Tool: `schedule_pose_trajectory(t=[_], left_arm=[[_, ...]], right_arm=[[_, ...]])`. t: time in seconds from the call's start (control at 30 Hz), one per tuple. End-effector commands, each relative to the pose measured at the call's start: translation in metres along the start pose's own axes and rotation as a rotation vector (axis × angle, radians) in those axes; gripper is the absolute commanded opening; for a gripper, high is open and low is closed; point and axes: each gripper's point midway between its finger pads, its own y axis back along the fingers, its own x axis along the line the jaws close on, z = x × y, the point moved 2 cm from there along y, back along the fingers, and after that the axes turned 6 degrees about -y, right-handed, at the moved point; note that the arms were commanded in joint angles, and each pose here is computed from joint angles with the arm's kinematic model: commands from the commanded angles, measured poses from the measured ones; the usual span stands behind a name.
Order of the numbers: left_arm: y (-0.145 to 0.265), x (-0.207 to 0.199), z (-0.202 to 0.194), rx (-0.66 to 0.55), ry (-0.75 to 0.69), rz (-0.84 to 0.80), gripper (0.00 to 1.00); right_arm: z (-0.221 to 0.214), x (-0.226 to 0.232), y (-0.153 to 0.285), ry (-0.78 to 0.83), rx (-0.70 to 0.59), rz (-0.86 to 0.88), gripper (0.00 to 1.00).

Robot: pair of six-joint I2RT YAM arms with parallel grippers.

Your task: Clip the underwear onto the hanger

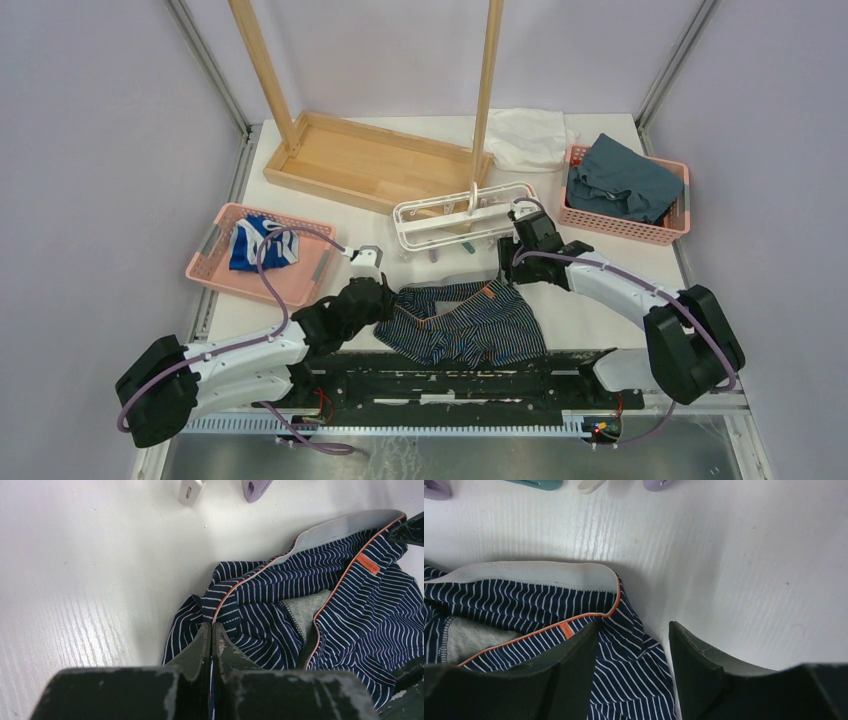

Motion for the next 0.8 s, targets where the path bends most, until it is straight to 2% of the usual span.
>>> schedule_pose_trajectory(t=[0.0, 0.23, 0.37, 0.6, 0.77], left_arm=[[-0.001, -0.006, 0.011, -0.042, 0.019, -0.013, 0.03], [0.0, -0.004, 0.009, -0.042, 0.02, -0.01, 0.03], [0.0, -0.003, 0.009, -0.042, 0.02, -0.007, 0.03], [0.0, -0.002, 0.009, -0.045, 0.023, 0.001, 0.03], [0.006, 0.005, 0.013, -0.064, 0.053, 0.034, 0.03]], right_arm=[[0.033, 0.018, -0.003, -0.012, -0.094, 0.104, 0.61], [0.041, 0.02, -0.008, -0.007, -0.097, 0.139, 0.58], [0.038, 0.02, -0.01, -0.013, -0.079, 0.158, 0.51], [0.038, 0.017, -0.006, -0.02, -0.092, 0.164, 0.22], [0.044, 0.003, 0.013, -0.031, -0.177, 0.097, 0.03]])
